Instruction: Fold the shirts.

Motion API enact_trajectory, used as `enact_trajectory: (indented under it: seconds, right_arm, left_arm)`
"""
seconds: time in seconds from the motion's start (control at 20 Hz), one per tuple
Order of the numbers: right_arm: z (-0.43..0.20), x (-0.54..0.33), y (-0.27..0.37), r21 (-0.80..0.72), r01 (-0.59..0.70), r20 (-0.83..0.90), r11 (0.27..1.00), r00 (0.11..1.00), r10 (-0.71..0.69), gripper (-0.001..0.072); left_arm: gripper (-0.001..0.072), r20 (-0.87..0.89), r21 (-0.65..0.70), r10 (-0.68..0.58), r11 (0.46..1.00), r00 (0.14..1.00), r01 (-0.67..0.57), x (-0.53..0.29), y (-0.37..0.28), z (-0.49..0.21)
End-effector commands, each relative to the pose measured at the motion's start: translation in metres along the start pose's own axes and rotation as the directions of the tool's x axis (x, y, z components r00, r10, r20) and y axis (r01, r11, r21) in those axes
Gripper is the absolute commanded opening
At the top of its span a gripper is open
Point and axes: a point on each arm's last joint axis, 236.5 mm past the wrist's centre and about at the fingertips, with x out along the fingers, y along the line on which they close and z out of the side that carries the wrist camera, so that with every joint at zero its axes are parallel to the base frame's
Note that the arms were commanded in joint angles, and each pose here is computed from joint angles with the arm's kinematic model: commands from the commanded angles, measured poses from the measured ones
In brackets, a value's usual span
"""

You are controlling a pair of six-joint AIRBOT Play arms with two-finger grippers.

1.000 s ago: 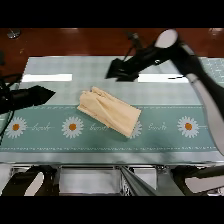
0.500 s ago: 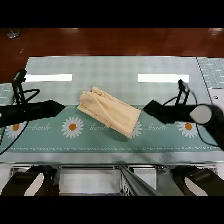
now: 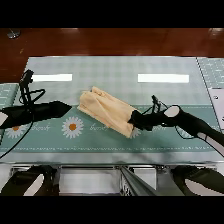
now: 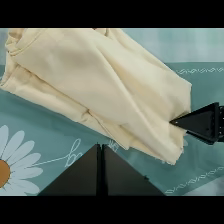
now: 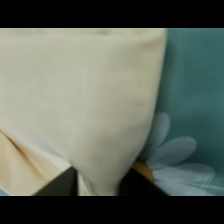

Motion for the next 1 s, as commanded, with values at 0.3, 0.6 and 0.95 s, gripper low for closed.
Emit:
enact_trajectory:
  seconds: [0.3, 0.6, 0.95]
  right_arm:
    - [0.064, -0.131, 0.24, -0.595, -0.111, 0.128, 0.796, 0.965, 0.231, 0.0018]
    - [0.095, -0.269, 0.266, -0.635, 0.033, 0.313, 0.772, 0.924, 0.218, 0.0018]
    - [0.144, -0.392, 0.145, -0.288, 0.161, 0.497, 0.944, 0.868, 0.004, 0.0018]
  left_arm:
    - [0.0033, 0.004, -0.003, -0.007, 1.0, 1.0, 0.007, 0.0, -0.002, 0.001]
    - [0.0033, 0.003, -0.003, -0.007, 1.0, 1.0, 0.007, 0.0, -0.002, 0.001]
    - [0.0033, -0.004, -0.003, -0.008, 1.0, 1.0, 0.008, 0.0, -0.002, -0.001]
